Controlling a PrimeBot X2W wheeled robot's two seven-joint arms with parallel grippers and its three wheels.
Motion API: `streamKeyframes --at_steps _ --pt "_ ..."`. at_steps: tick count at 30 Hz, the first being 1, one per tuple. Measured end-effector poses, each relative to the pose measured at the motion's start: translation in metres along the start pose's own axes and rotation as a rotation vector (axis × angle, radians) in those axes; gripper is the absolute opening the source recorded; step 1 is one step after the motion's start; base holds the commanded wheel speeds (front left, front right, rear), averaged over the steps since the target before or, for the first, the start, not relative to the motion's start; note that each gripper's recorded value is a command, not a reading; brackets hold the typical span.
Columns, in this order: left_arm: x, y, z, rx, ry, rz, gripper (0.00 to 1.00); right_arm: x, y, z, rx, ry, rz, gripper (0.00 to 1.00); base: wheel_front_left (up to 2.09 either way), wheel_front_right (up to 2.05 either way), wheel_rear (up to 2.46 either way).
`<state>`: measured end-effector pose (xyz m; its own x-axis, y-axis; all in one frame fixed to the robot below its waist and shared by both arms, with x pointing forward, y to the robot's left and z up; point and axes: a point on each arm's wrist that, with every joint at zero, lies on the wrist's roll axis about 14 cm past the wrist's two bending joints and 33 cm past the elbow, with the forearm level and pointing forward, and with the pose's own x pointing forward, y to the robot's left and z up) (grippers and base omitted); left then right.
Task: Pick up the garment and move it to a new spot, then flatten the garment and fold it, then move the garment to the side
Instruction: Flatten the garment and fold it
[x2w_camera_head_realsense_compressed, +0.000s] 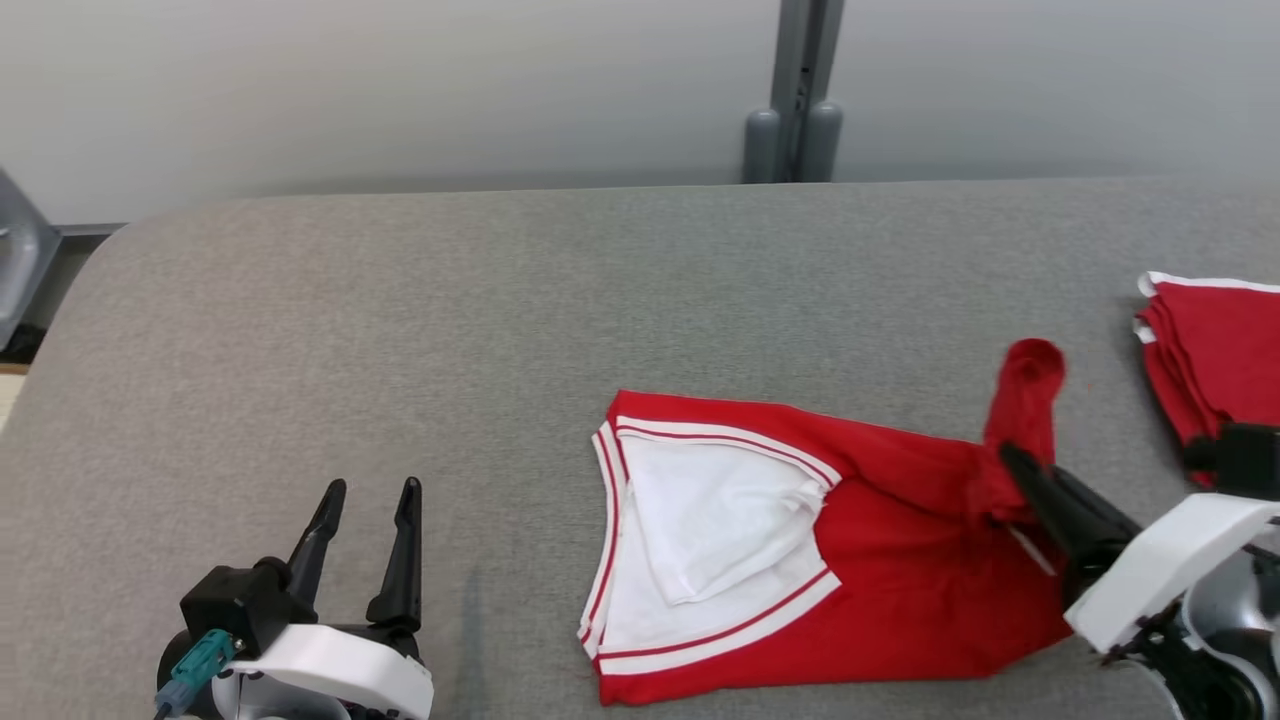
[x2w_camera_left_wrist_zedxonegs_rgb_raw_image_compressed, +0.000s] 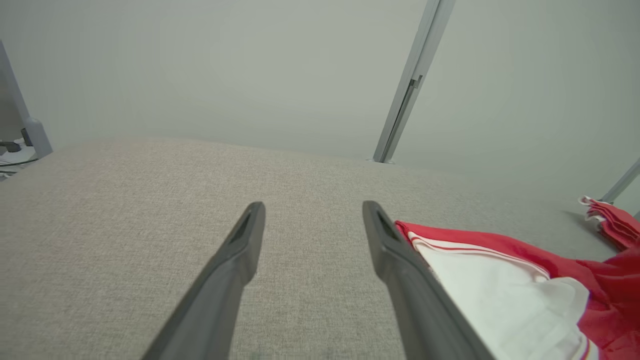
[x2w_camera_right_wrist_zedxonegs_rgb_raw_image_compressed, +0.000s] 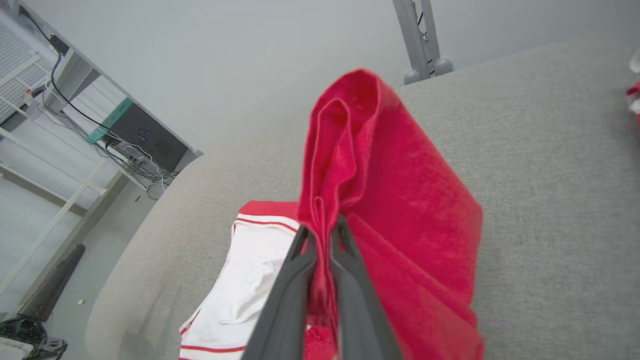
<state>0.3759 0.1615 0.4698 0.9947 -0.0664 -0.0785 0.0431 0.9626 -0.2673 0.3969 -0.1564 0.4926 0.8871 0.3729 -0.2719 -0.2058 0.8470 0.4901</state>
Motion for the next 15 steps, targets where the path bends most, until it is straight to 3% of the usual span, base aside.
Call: streamKeyframes --at_steps 10,15 --pt "-0.018 0.021 0.003 -0.024 -0.021 0.077 1.00 0.029 0.116 -0.032 0.077 0.134 0.310 0.00 0.00 0.00 0.00" --pt "-0.019 0.022 0.004 -0.031 -0.027 0.081 1.00 0.040 0.140 -0.049 0.056 0.189 0.355 0.00 0.00 0.00 0.00"
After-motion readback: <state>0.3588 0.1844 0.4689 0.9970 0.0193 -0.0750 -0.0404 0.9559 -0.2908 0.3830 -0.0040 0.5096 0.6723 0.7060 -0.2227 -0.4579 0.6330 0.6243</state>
